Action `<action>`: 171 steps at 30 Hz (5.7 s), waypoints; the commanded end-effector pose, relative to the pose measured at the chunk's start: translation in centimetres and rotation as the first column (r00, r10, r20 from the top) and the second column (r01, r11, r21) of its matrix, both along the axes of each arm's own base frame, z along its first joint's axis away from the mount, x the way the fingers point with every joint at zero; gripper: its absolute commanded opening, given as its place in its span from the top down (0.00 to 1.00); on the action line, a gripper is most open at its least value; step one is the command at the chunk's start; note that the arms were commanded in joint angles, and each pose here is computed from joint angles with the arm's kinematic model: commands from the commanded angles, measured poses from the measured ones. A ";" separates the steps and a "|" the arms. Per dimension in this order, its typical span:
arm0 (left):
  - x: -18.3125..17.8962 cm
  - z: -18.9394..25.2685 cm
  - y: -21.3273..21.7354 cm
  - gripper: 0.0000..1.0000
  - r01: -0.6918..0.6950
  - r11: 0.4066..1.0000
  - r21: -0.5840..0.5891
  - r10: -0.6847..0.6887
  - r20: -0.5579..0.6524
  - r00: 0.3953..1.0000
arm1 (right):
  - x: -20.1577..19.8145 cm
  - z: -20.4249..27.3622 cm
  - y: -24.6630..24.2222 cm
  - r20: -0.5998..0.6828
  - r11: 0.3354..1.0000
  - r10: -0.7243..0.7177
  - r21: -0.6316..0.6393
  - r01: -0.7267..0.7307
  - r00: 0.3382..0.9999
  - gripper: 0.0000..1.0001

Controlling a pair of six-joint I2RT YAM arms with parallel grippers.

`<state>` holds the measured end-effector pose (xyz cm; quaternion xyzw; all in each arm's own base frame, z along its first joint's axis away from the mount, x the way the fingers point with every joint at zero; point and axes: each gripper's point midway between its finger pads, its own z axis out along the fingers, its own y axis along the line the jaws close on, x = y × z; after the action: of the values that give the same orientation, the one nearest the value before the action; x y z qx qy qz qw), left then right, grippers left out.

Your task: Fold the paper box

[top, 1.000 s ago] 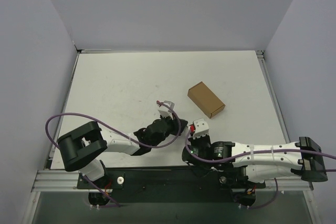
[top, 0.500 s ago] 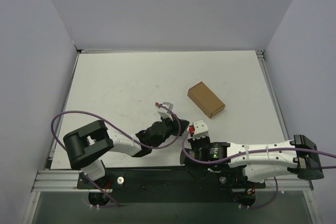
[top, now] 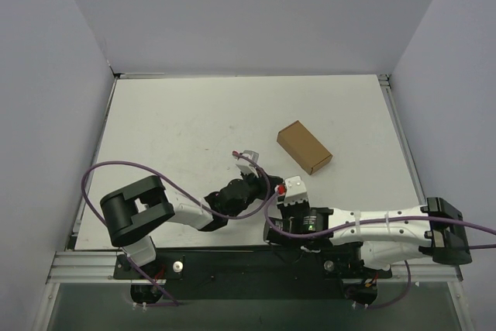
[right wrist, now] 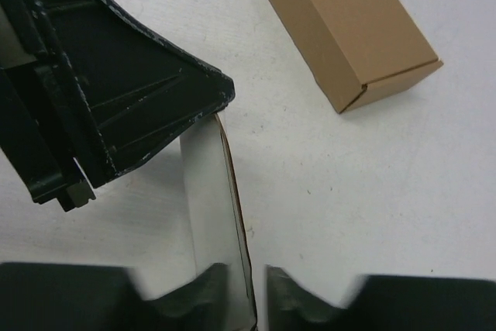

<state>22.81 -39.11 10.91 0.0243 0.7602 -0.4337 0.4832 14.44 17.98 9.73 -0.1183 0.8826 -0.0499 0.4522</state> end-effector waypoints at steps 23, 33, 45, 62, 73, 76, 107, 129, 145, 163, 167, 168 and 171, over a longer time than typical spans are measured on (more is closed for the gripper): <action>-4.2 -10.7 3.8 0.80 0.156 0.853 0.497 -0.076 -0.177 0.981 | -4.4 -1.0 -3.9 -0.363 0.992 0.125 0.061 -0.110 0.923 0.61; -4.4 -10.5 3.5 0.80 0.158 0.848 0.505 -0.084 -0.168 0.982 | -3.0 -0.9 -4.0 -0.298 0.996 0.088 0.024 -0.085 0.951 0.68; -4.6 -10.8 3.3 0.80 0.166 0.843 0.512 -0.090 -0.170 0.981 | -2.9 -1.0 -2.8 -0.292 0.987 0.150 -0.005 -0.158 0.945 0.71; -4.9 -11.9 4.2 0.84 0.146 0.849 0.508 -0.069 -0.167 0.984 | -3.9 -0.1 -2.3 -0.316 0.982 0.186 0.032 -0.185 0.930 0.69; -5.0 -12.1 4.4 0.85 0.140 0.846 0.515 -0.060 -0.169 0.984 | -2.9 1.6 -1.1 -0.288 0.988 0.157 0.054 -0.148 0.945 0.66; -4.9 -12.0 4.5 0.85 0.136 0.847 0.514 -0.057 -0.167 0.984 | -2.6 1.3 -1.6 -0.286 0.991 0.134 0.031 -0.131 0.949 0.68; -5.1 -12.0 4.4 0.85 0.143 0.851 0.505 -0.065 -0.169 0.983 | -1.1 1.6 -2.9 -0.247 0.990 0.059 -0.107 -0.088 0.967 0.71; -5.7 -13.2 5.0 0.88 0.125 0.873 0.472 -0.038 -0.188 0.981 | -1.9 -0.6 -4.4 -0.151 0.952 -0.078 -0.305 0.029 0.985 1.00; -5.7 -11.7 3.9 0.88 0.135 0.890 0.436 -0.060 -0.183 0.981 | -2.6 -1.4 -3.0 -0.118 0.903 -0.096 -0.428 0.037 0.988 1.00; -6.1 -12.3 5.5 0.89 0.113 0.898 0.426 -0.033 -0.189 0.981 | -4.3 -2.8 -0.7 -0.147 0.885 -0.075 -0.465 -0.002 0.986 1.00; -5.9 -11.4 5.4 0.85 0.106 0.908 0.406 -0.034 -0.180 0.983 | -4.5 -3.3 -0.8 -0.146 0.872 -0.085 -0.489 0.002 0.986 1.00; -6.0 -11.1 5.3 0.84 0.110 0.910 0.401 -0.039 -0.179 0.983 | -4.5 -3.4 -0.9 -0.145 0.871 -0.087 -0.491 0.004 0.986 1.00; -5.6 -9.3 4.8 0.76 0.103 0.922 0.372 -0.046 -0.160 0.986 | -4.4 -3.1 -1.0 -0.138 0.872 -0.087 -0.489 0.009 0.987 1.00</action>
<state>20.63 -38.34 10.75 0.0164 0.7652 -0.4310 0.4780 12.10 16.79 9.63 -0.2019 0.8547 -0.2710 0.3941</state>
